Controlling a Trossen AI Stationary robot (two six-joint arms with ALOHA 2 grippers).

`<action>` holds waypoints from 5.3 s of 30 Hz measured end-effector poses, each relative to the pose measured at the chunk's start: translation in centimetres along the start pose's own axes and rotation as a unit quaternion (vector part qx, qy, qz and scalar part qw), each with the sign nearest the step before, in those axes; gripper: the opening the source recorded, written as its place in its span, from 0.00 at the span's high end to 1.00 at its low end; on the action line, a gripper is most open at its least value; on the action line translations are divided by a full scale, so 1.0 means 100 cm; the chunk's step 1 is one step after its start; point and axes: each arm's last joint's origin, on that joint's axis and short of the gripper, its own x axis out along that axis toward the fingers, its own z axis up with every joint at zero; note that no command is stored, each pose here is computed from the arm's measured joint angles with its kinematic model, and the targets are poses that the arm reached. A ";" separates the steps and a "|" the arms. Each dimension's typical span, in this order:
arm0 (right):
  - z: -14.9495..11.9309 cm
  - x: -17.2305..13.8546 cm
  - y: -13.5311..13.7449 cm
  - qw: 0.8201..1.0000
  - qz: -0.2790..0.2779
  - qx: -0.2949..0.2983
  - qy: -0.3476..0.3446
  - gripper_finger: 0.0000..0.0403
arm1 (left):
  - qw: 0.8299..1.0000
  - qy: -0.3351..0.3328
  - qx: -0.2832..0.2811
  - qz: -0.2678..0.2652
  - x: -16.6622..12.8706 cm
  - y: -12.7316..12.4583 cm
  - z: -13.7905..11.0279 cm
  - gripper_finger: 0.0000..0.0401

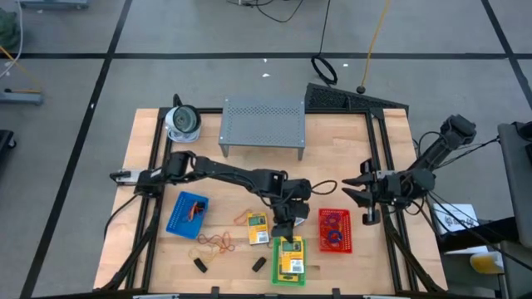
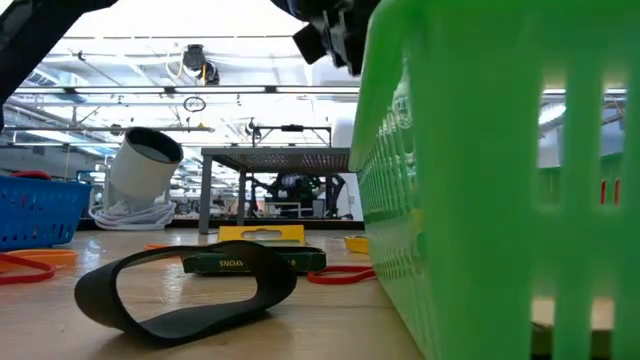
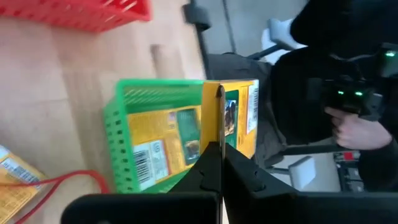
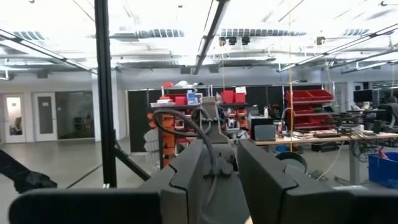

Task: Pick & Place Office Desk Supplies
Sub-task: Put the yellow crayon box into the green bin

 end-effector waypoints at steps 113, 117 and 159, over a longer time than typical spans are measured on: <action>-0.025 0.003 0.015 0.998 0.023 -0.013 0.064 0.78 | 0.964 0.083 -0.131 0.214 -0.029 0.046 -0.107 0.94; -0.025 0.003 0.015 0.998 0.023 -0.010 0.064 0.78 | 0.966 0.078 -0.134 0.207 -0.029 0.046 -0.106 0.98; -0.028 0.003 0.016 0.997 0.024 -0.007 0.076 0.78 | 0.996 -0.069 -0.008 -0.057 -0.053 -0.063 -0.034 1.00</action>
